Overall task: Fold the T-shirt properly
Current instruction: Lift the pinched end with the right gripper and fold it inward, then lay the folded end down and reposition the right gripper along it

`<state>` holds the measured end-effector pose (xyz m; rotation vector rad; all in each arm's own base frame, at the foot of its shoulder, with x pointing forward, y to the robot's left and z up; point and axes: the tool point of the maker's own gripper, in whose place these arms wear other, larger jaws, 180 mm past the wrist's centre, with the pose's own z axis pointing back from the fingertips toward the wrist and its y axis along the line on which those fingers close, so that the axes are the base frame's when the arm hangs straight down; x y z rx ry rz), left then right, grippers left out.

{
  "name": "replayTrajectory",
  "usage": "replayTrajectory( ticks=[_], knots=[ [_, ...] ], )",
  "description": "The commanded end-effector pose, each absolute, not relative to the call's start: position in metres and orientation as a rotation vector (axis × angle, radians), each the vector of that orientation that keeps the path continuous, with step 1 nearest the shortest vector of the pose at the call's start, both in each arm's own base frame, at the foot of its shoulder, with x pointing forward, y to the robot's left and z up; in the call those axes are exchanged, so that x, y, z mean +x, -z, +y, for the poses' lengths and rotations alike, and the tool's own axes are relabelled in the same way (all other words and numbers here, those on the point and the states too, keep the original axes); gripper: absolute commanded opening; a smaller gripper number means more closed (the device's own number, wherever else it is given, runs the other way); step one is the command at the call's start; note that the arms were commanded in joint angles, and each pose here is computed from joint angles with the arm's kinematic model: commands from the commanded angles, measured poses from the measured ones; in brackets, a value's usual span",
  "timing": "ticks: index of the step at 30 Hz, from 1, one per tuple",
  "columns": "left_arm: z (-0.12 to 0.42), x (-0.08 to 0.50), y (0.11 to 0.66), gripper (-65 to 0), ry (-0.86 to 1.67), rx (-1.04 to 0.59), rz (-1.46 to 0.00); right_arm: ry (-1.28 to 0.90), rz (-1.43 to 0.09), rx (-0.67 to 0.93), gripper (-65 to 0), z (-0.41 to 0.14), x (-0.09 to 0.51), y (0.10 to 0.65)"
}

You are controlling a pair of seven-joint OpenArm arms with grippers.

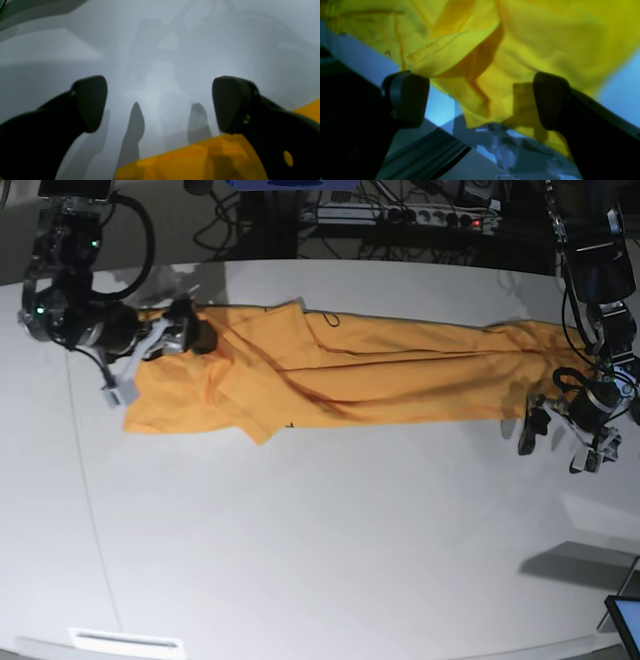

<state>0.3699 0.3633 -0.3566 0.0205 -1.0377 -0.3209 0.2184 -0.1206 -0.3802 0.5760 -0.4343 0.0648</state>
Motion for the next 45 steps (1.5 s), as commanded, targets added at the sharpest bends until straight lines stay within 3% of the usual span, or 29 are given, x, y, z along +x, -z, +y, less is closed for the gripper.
replayTrajectory(
  ticks=[1,12,20,27,35,45],
  knots=[
    [0.372,0.381,0.333,0.0,0.322,0.044,-1.104,-0.063,-0.476,0.566,-0.7,-0.128,0.227,0.371],
    [0.371,0.381,0.333,0.0,0.322,0.043,-1.105,-0.105,-0.595,0.483,-2.3,-0.159,0.273,0.336],
    [0.374,0.380,0.331,0.0,0.324,0.050,-1.103,-0.074,-0.507,0.493,-2.3,-0.159,0.246,0.359],
    [0.371,0.381,0.333,0.0,0.322,0.043,-1.105,-0.090,-0.535,0.496,-2.3,-0.156,0.256,0.351],
    [0.366,0.379,0.339,0.0,0.317,0.029,-1.097,-0.271,-0.579,0.574,-2.3,-0.095,0.272,0.327],
    [0.366,0.379,0.339,0.0,0.317,0.029,-1.099,-0.366,-0.526,0.663,-2.3,-0.044,0.271,0.332]
  ],
)
